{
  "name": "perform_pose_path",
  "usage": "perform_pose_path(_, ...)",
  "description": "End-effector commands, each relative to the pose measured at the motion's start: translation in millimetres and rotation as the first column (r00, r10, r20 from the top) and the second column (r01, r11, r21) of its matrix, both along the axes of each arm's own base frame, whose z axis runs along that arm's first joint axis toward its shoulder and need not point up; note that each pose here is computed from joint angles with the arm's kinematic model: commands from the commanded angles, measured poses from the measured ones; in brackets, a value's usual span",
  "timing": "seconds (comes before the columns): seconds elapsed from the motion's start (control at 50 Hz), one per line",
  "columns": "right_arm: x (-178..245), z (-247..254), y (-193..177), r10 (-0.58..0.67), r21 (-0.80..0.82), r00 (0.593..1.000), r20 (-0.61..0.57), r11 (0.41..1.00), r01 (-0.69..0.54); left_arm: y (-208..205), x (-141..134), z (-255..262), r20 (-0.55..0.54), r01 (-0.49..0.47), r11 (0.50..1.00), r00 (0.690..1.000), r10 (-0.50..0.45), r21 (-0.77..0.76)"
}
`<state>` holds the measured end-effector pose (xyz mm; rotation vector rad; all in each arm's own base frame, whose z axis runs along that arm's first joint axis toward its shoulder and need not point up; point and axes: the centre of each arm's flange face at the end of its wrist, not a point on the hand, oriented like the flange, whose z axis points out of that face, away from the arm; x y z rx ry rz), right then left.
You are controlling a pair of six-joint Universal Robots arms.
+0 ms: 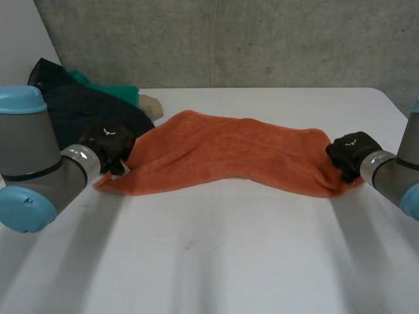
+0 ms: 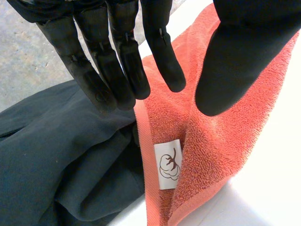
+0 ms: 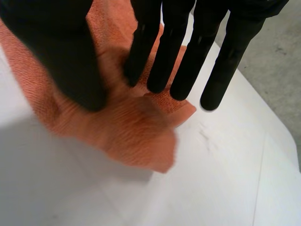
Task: Fold the laundry.
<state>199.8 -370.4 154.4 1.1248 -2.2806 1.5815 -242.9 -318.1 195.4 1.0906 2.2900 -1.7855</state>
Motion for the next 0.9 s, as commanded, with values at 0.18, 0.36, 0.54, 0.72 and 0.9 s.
perform_pose_path(0.18, 12.3, -4.5, 5.5, 0.011, -0.048, 1.0, -0.006, 0.999, -0.011, -1.2, 9.0, -9.3, 0.052, 0.007, 0.999, 0.999, -0.009, 0.044)
perform_pose_path(0.36, 16.0, -8.2, 8.2, 0.023, -0.04, 1.0, -0.014, 0.999, -0.023, -18.1, 26.0, -42.3, 0.106, -0.019, 0.994, 0.994, 0.007, 0.111)
perform_pose_path(0.54, 22.4, -10.3, 16.1, 0.043, -0.029, 0.999, -0.017, 0.999, -0.044, -39.2, 28.3, -65.9, 0.122, 0.005, 0.995, 0.992, -0.017, 0.098)
perform_pose_path(0.72, 23.8, -9.4, 18.3, 0.047, -0.028, 0.999, -0.014, 0.998, -0.047, -44.1, 23.1, -77.5, 0.114, 0.026, 0.989, 0.993, -0.043, 0.145)
perform_pose_path(0.9, 10.4, 35.2, 24.9, -0.006, -0.087, 1.0, 0.026, 0.996, 0.008, -37.5, 20.1, -10.5, 0.048, -0.011, 0.999, 0.999, 0.009, 0.045)
